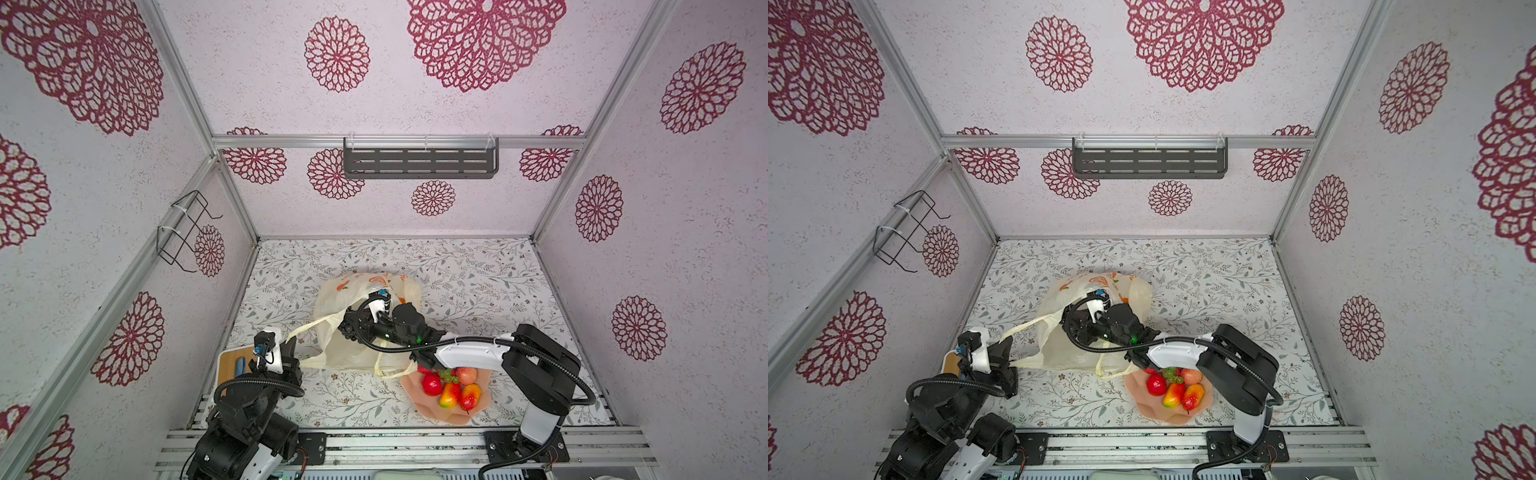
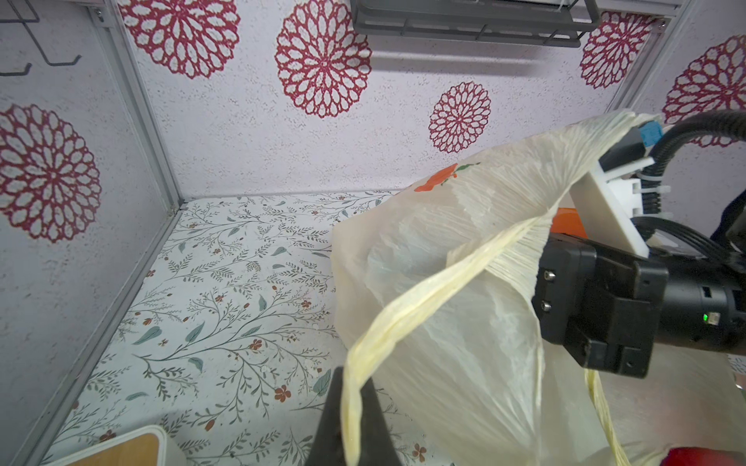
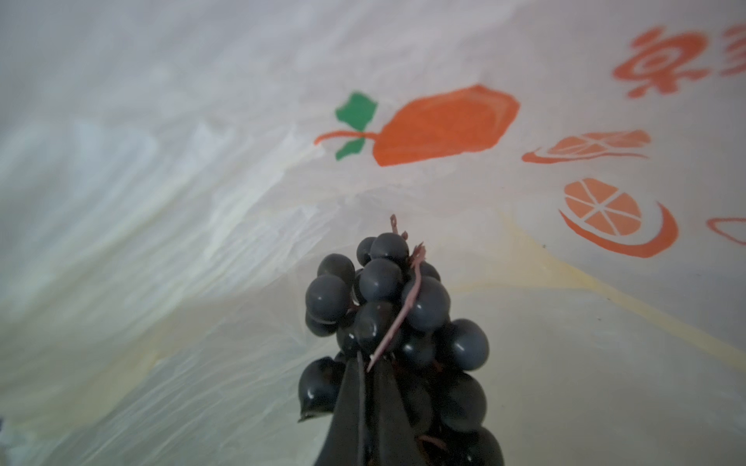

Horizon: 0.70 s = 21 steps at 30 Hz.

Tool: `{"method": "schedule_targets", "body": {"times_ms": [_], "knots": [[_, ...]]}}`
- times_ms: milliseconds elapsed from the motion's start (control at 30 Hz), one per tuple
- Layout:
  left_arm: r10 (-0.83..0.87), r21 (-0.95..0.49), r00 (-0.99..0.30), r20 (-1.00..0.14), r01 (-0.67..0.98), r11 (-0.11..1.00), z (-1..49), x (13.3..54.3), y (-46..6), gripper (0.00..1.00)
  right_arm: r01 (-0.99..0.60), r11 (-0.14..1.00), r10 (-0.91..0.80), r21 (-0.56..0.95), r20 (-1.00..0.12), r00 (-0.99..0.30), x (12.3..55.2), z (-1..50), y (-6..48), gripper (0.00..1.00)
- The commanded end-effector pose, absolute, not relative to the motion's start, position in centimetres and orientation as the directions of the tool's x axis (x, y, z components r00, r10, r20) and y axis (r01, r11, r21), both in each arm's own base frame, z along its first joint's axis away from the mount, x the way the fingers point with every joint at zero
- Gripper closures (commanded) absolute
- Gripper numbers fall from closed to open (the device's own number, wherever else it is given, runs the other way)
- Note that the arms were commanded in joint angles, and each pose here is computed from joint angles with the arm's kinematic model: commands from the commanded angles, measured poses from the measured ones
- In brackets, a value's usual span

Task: Take fruits out of the plastic bag
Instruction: Take out the fake fruit from the plastic bag.

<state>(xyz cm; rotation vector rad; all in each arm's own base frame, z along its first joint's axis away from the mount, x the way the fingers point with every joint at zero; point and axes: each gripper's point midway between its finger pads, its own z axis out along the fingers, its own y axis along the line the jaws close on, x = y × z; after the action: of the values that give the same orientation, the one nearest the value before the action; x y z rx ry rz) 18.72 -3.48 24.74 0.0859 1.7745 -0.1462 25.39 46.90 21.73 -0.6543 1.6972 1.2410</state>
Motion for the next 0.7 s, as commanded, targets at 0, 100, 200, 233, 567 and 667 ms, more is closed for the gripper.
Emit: {"method": "schedule_targets", "body": {"times_ms": [0,100,200,233,567,667], "knots": [[-0.041,-0.058,-0.194,-0.980,0.083,0.995,25.0,18.9,-2.5,1.00,-0.868,0.209,0.167,0.450,-0.891,-0.421,24.0,26.1,48.2,0.97],[-0.061,-0.070,-0.179,-0.982,0.046,0.996,25.3,18.7,-1.8,1.00,-0.860,0.218,0.147,0.462,-0.886,-0.439,24.3,24.9,48.6,0.97],[-0.093,-0.091,-0.152,-0.984,-0.016,0.996,25.8,18.4,-0.6,1.00,-0.847,0.269,0.121,0.459,-0.888,-0.443,24.8,23.4,48.5,0.97],[-0.102,-0.097,-0.145,-0.984,-0.040,0.994,25.8,18.3,-0.2,1.00,-0.843,0.291,0.108,0.452,-0.891,-0.441,25.1,22.9,48.4,0.97],[-0.141,-0.122,-0.138,-0.980,-0.138,0.983,25.9,18.0,1.5,1.00,-0.840,0.384,-0.022,0.383,-0.906,-0.423,25.5,20.1,47.8,0.97],[-0.145,-0.120,-0.153,-0.978,-0.159,0.980,25.7,18.2,1.7,1.00,-0.853,0.369,-0.028,0.369,-0.913,-0.407,25.0,20.3,47.8,0.97]]}}
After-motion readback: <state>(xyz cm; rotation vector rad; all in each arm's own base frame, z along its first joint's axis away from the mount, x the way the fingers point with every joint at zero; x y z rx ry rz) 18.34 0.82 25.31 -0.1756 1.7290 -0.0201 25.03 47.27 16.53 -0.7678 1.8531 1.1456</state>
